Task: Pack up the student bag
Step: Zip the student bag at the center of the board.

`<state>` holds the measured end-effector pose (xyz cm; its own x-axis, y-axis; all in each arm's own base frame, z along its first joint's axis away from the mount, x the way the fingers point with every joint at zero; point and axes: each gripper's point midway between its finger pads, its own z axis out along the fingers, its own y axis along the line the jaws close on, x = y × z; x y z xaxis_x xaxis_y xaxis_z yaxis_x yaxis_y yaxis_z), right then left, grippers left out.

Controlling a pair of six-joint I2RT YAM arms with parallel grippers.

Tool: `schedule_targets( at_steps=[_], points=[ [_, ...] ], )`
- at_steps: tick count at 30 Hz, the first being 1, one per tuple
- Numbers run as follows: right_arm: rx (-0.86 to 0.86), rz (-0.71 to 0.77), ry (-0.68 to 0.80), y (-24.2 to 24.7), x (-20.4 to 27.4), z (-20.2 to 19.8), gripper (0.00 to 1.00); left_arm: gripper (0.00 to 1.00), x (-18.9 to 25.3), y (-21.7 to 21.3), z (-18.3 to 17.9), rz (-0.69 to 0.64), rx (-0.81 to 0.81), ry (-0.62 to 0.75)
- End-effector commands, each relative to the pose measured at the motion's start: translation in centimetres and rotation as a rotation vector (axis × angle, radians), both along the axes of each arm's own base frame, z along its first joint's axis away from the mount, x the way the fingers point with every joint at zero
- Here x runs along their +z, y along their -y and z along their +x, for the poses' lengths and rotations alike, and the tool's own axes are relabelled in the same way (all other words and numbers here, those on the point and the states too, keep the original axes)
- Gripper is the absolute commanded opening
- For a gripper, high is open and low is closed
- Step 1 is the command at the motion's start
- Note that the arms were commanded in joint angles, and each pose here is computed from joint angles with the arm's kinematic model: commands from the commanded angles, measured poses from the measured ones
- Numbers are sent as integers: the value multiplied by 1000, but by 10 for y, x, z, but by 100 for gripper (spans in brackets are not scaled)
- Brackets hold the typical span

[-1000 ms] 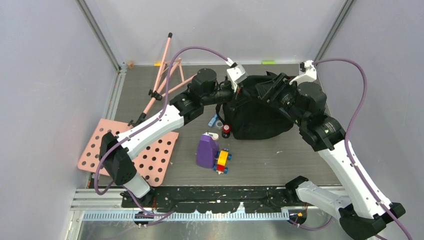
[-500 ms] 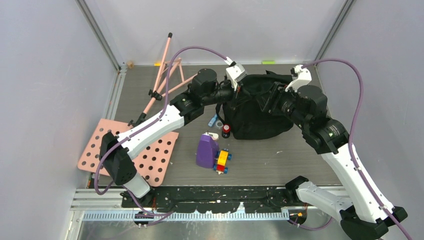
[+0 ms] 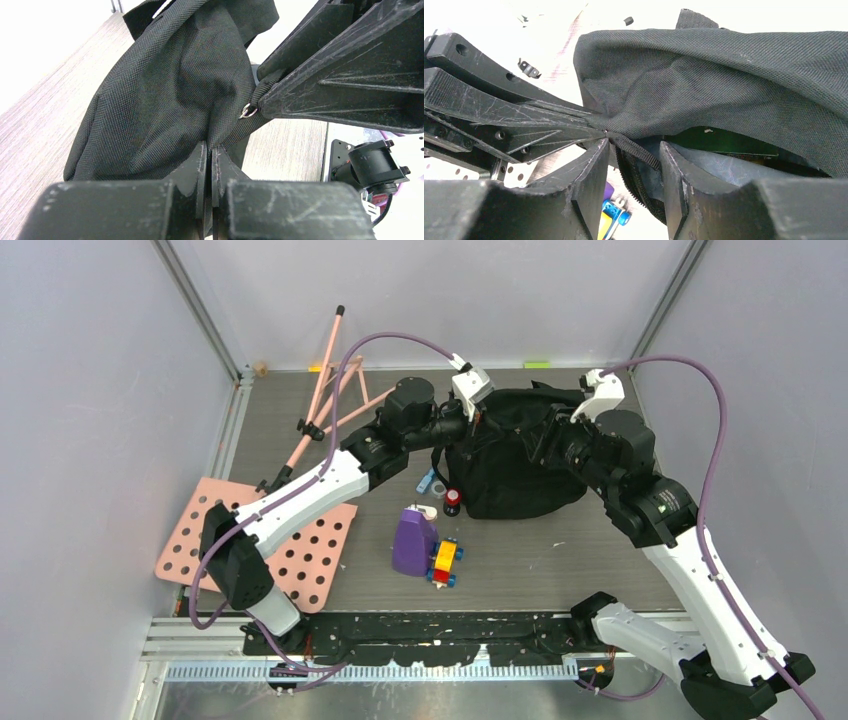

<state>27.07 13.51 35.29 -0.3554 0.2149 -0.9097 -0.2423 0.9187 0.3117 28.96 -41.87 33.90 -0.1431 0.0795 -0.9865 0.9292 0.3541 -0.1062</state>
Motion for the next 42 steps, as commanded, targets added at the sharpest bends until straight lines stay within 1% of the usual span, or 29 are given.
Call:
schedule_targets(
  at_steps=[1,4,5,7,16,17,18,19,20,21,22,24,27,31,36,42],
  points=[
    [-15,18,94,2,30,5,47,0,23,5,4,-59,6,42],
    [-10,21,98,1,30,4,44,0,22,5,4,-57,5,39],
    [-8,24,101,1,31,4,42,0,22,5,4,-57,5,40],
    [-8,29,109,1,33,3,40,0,21,5,4,-56,5,37],
    [6,60,131,-3,37,3,40,0,21,8,5,-55,0,30],
    [5,67,132,-4,38,4,37,0,21,8,5,-55,1,29],
    [2,69,131,-3,37,4,30,0,21,8,5,-55,2,29],
    [-2,77,137,-3,39,5,27,0,20,8,5,-54,2,28],
    [-9,77,134,-2,36,6,20,0,20,8,5,-53,4,28],
    [-14,83,144,-2,38,6,16,0,19,8,6,-52,8,27],
    [-25,84,148,0,37,6,8,0,19,7,7,-50,17,27],
    [-54,86,149,5,34,7,1,0,18,5,10,-46,37,28],
    [-97,79,144,13,26,8,0,0,18,1,15,-41,71,33],
    [-230,68,141,37,14,10,0,0,16,-8,25,-25,143,54],
    [-294,81,151,49,6,8,0,0,13,-17,31,0,194,71],
    [-465,61,150,80,-4,6,0,0,11,-32,42,15,271,71]
  ],
)
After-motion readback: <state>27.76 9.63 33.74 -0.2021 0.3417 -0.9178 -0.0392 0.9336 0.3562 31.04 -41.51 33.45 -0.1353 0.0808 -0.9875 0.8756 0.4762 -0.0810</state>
